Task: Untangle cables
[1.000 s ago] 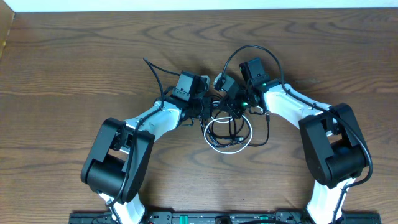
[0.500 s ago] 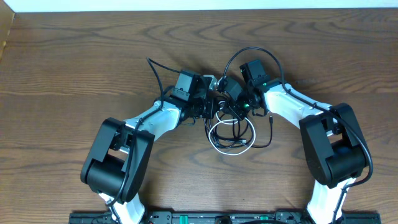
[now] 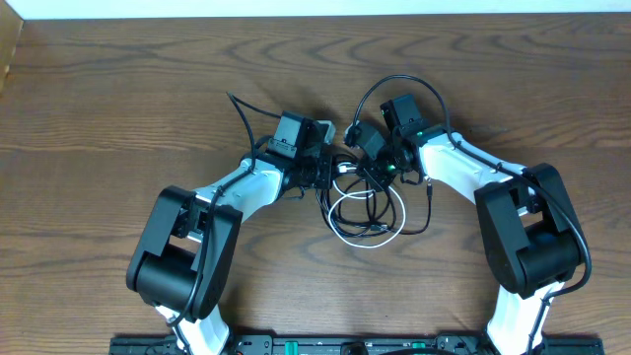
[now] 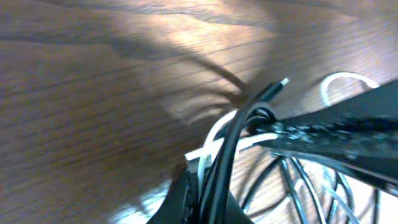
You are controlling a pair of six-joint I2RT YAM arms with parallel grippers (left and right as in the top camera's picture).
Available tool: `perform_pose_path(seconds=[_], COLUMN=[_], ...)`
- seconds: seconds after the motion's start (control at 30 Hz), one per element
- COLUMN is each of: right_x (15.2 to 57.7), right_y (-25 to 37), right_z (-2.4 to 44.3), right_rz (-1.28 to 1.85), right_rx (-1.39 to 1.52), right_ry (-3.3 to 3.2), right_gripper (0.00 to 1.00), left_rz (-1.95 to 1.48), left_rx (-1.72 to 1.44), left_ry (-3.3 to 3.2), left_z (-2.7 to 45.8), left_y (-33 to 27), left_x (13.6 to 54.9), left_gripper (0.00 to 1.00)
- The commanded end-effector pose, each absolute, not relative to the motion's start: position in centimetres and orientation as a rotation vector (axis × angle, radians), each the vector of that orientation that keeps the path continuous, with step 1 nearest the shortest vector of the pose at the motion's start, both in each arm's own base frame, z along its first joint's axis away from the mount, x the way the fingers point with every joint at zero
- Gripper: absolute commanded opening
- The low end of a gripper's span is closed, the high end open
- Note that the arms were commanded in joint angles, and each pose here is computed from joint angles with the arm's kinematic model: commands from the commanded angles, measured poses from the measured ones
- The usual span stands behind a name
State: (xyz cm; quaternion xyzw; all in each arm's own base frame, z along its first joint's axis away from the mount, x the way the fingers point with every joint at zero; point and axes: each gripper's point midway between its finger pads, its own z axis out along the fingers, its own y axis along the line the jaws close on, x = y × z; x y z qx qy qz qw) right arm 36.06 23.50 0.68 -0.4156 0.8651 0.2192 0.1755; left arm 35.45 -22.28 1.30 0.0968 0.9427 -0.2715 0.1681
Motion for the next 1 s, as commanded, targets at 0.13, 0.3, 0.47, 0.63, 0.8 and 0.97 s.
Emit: perform_pose_path(seconds=[0.13, 0.3, 0.47, 0.63, 0.8, 0.97], right_x=[36.7, 37.3, 38.1, 37.7, 37.6, 38.8], right_y=[23.6, 22.3, 19.4, 18.2, 17.6, 17.3], right_z=[5.1, 5.7, 4.3, 3.1, 2.5, 3.1], right_rz=[0.740, 0.741, 0.605, 0.517, 0.473, 0.427], right_rx=[-1.133, -1.039, -0.910, -0.837, -0.816, -0.774], right_ry=[2.341, 2.382, 2.518, 2.602, 2.627, 2.602], right_gripper=[0.01, 0.01, 0.01, 0.01, 0.20, 0.40], left_rz=[-0.680, -0.680, -0.682, -0.699, -0.767, -0.772], left_rx=[0.258, 0.259, 0.259, 0.267, 0.293, 0.297], left_ry=[2.710, 2.710, 2.709, 2.682, 2.618, 2.593], left_z=[0.1, 0.1, 0.1, 0.8, 3.3, 4.3], left_y=[-21.0, -21.0, -21.0, -21.4, -22.2, -22.2], left_x=[35.4, 35.4, 35.4, 35.8, 36.1, 36.2], left_gripper=[0.07, 0.08, 0.07, 0.08, 0.07, 0.07])
